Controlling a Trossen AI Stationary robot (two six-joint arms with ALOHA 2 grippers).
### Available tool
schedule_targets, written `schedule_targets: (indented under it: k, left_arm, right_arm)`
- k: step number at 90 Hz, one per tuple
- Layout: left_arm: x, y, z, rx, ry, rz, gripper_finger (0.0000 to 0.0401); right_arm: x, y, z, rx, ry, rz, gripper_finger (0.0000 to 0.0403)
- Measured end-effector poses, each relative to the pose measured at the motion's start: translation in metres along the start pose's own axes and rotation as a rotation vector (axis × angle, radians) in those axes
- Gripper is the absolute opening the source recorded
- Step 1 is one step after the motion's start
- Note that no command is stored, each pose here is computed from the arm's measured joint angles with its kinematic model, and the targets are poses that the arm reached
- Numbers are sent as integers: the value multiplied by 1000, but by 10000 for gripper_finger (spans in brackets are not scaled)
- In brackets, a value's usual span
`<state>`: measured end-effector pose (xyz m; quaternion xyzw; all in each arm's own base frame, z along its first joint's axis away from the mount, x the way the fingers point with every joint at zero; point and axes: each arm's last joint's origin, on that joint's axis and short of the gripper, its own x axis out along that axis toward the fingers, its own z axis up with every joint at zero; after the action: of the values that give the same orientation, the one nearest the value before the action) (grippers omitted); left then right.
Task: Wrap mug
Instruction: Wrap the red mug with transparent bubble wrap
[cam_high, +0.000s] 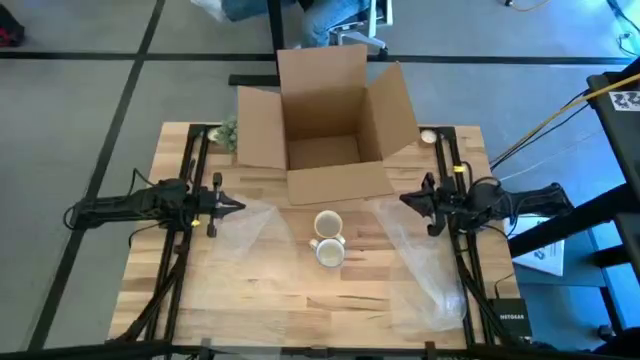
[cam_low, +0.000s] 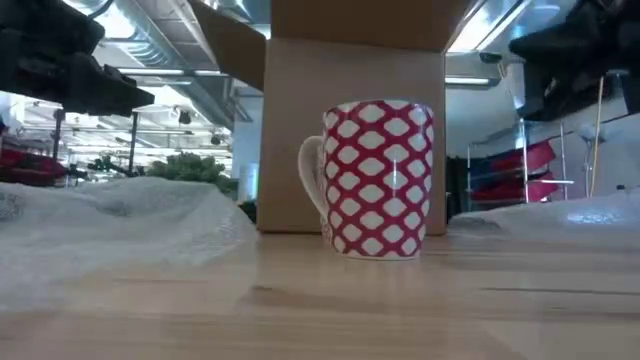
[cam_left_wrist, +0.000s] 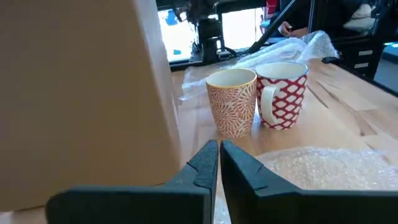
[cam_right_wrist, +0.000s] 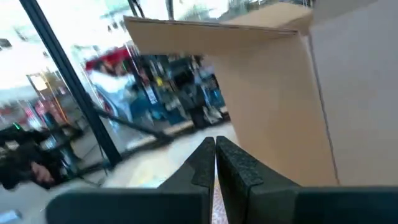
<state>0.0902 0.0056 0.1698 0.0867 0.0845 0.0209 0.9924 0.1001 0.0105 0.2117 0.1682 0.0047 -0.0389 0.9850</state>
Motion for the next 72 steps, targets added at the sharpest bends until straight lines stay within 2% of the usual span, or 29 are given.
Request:
schedule_targets:
  k: [25,35,44,57,64,72]
  left_arm:
    - [0,0,0,2,-3,4,1]
    - [0,0,0,2,-3,5,1]
    - [0,0,0,2,-3,4,1]
    - [0,0,0,3,-3,4,1]
    - [0,0,0,2,-4,4,1]
    - [0,0,0,1,-4,4,1]
  right_arm:
    - [29,19,27,-79,509,-161,1]
    - [43,24,29,-65,708,-223,1]
    - [59,28,21,2,835,-245,1]
    - [73,25,-4,66,1046,-297,1]
    - [77,25,-16,154,1147,-323,2]
    - [80,29,-24,292,1264,-248,17]
